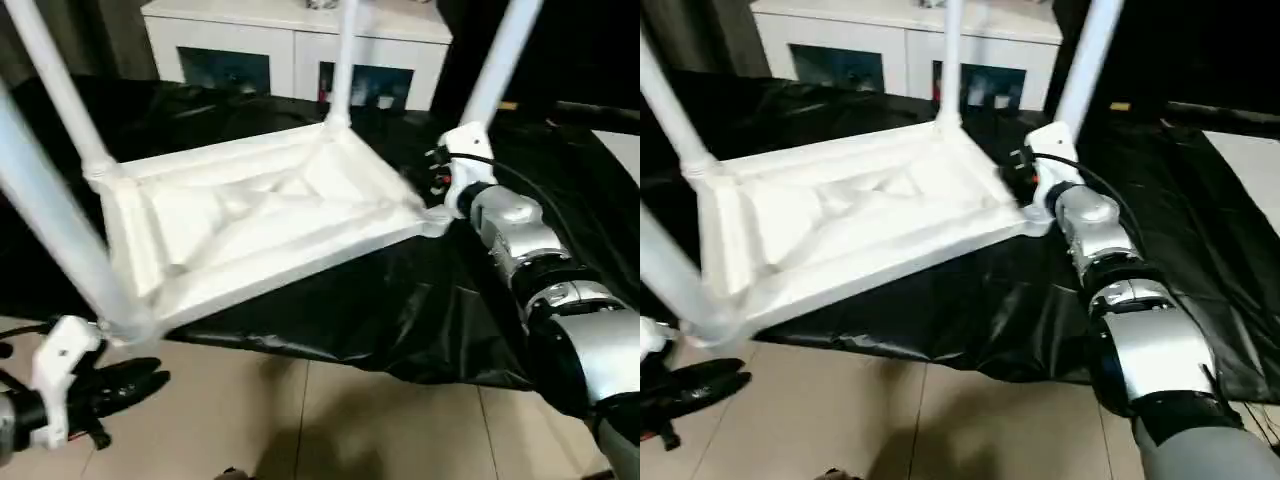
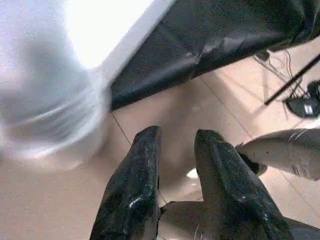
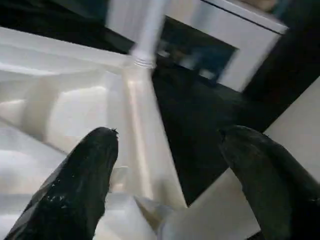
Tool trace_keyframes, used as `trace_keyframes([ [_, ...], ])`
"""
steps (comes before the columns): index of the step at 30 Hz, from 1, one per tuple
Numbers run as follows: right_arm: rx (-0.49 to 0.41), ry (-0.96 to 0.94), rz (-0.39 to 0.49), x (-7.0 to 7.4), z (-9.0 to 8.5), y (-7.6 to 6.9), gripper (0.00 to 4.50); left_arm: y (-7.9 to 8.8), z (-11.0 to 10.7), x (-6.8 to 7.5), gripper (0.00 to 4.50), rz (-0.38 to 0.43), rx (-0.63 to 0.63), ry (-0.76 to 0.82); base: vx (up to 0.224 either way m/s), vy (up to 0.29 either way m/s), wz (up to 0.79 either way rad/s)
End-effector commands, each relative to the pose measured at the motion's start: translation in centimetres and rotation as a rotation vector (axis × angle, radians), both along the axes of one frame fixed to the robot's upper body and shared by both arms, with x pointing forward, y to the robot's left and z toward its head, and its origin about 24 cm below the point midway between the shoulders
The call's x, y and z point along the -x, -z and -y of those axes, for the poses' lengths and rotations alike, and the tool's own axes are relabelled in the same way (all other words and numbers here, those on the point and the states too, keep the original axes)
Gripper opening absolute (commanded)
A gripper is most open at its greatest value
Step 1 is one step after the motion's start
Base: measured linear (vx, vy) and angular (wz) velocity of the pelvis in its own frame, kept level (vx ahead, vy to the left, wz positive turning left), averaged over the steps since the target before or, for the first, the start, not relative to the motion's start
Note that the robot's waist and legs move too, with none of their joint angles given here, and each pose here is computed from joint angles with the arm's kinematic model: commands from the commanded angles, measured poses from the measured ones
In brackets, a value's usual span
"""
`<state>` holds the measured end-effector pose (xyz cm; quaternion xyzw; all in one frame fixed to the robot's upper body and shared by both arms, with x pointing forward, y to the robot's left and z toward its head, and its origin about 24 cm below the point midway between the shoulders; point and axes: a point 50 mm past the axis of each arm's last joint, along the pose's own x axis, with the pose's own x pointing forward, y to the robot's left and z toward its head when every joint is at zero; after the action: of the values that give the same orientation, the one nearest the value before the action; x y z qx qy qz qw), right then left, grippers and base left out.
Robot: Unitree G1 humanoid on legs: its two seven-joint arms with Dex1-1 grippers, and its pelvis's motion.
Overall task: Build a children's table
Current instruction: Rotate table base
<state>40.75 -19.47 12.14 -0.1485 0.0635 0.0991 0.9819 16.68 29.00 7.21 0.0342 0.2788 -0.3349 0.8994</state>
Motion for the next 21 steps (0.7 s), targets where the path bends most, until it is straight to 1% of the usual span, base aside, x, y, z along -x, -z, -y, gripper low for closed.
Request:
trace_keyframes([
  [1, 0.035, 0.134, 0.001, 0.3, 2.8, -0.1, 3.82, -0.4, -0.5, 0.2, 1.34, 0.011, -0.011, -0.005, 0.0, 0.0, 0.0],
  [3, 0.054, 0.177, 0.01, 0.4, 3.5, -0.1, 3.82, -0.5, -0.9, 0.4, 1.34, 0.017, -0.025, -0.016, 0.0, 0.0, 0.0],
  [4, 0.052, 0.183, 0.014, 0.5, 3.6, -0.1, 3.82, -0.6, -1.0, 0.5, 1.34, 0.021, -0.028, -0.018, 0.0, 0.0, 0.0],
  [5, 0.046, 0.192, 0.021, 0.5, 3.8, -0.2, 3.82, -0.7, -1.2, 0.5, 1.34, 0.028, -0.033, -0.02, 0.0, 0.0, 0.0],
  [6, 0.014, 0.194, 0.035, 0.4, 3.7, -0.4, 3.82, -1.1, -1.3, 0.5, 1.34, 0.051, -0.033, -0.016, 0.0, 0.0, 0.0],
  [8, -0.006, 0.184, 0.04, 0.3, 3.5, -0.5, 3.82, -1.3, -1.3, 0.4, 1.34, 0.063, -0.026, -0.013, 0.0, 0.0, 0.0],
  [9, -0.039, 0.115, 0.042, 0.2, 2.4, -0.6, 3.82, -1.9, -1.0, 0.0, 1.34, 0.099, -0.007, -0.004, 0.0, 0.0, 0.0],
  [11, -0.066, 0.006, 0.032, 0.1, 0.6, -0.3, 3.82, -2.6, -0.2, -0.8, 1.34, 0.152, 0.025, 0.017, 0.0, 0.0, 0.0],
  [13, -0.076, -0.061, 0.015, 0.1, -0.5, 0.1, 3.82, -2.9, 0.4, -1.2, 1.34, 0.172, 0.028, 0.048, 0.0, 0.0, 0.0],
  [14, -0.08, -0.087, 0.008, 0.2, -0.9, 0.3, 3.82, -3.0, 0.6, -1.3, 1.34, 0.179, 0.029, 0.061, 0.0, 0.0, 0.0],
  [16, -0.044, -0.162, -0.031, 0.5, -2.0, 1.3, 3.82, -3.3, 1.5, -2.0, 1.34, 0.203, 0.034, 0.091, 0.0, 0.0, 0.0],
  [18, -0.036, -0.167, -0.041, 0.6, -2.2, 1.6, 3.82, -3.4, 1.7, -2.2, 1.34, 0.209, 0.037, 0.098, 0.0, 0.0, 0.0],
  [19, -0.027, -0.164, -0.052, 0.7, -2.3, 2.0, 3.82, -3.5, 2.0, -2.4, 1.34, 0.219, 0.041, 0.108, 0.0, 0.0, 0.0],
  [21, -0.01, -0.119, -0.071, 1.0, -2.0, 2.9, 3.82, -3.6, 2.8, -3.0, 1.34, 0.232, 0.062, 0.138, 0.0, 0.0, 0.0],
])
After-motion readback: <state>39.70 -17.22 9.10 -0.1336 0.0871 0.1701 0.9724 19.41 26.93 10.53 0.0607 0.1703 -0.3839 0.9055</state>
